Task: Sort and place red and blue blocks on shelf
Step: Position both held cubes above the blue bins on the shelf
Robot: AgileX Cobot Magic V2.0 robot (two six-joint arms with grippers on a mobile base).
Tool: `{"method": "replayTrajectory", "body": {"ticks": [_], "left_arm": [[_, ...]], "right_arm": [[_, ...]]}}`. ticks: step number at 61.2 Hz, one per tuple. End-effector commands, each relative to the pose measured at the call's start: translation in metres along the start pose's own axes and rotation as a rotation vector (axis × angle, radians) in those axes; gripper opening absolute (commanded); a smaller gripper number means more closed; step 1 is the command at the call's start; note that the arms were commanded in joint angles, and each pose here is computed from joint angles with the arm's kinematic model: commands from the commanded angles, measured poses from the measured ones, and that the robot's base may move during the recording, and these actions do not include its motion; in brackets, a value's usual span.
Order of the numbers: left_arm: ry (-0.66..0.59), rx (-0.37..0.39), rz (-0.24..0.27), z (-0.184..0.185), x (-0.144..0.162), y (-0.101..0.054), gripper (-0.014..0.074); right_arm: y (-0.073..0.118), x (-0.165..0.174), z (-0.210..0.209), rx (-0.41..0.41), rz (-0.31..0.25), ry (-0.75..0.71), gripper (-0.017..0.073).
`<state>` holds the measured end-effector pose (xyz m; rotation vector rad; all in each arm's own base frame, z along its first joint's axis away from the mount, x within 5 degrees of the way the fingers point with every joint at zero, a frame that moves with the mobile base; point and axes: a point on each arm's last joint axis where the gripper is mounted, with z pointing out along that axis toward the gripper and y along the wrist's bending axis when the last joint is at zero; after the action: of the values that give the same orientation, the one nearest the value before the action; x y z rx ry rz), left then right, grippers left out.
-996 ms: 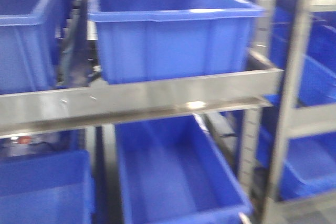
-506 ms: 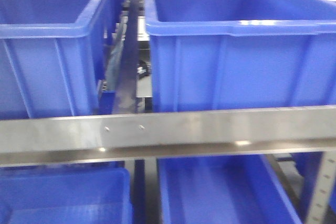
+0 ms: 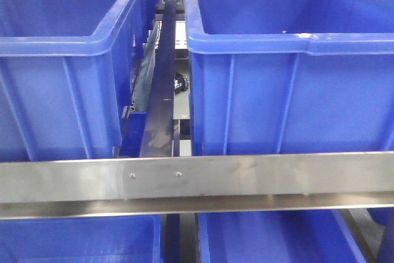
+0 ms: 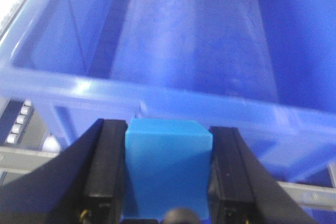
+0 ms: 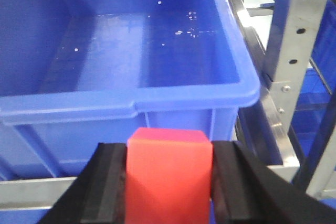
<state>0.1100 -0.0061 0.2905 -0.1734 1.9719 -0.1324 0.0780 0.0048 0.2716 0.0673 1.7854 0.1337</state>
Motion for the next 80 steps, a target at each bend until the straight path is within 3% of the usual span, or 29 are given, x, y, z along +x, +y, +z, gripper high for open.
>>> {"method": "replayTrajectory", "body": {"ticks": [1,80], "left_arm": [[-0.087,0.039,0.004,-0.0039,-0.0142,-0.0046,0.0122],[-0.087,0.039,0.004,-0.0039,-0.0142,-0.0046,0.0122]], "right_arm": [[0.0007,-0.0174,-0.0029,0.004,-0.010,-0.108,0.0049],[0.0007,-0.0174,-0.0029,0.004,-0.010,-0.108,0.0049]]}}
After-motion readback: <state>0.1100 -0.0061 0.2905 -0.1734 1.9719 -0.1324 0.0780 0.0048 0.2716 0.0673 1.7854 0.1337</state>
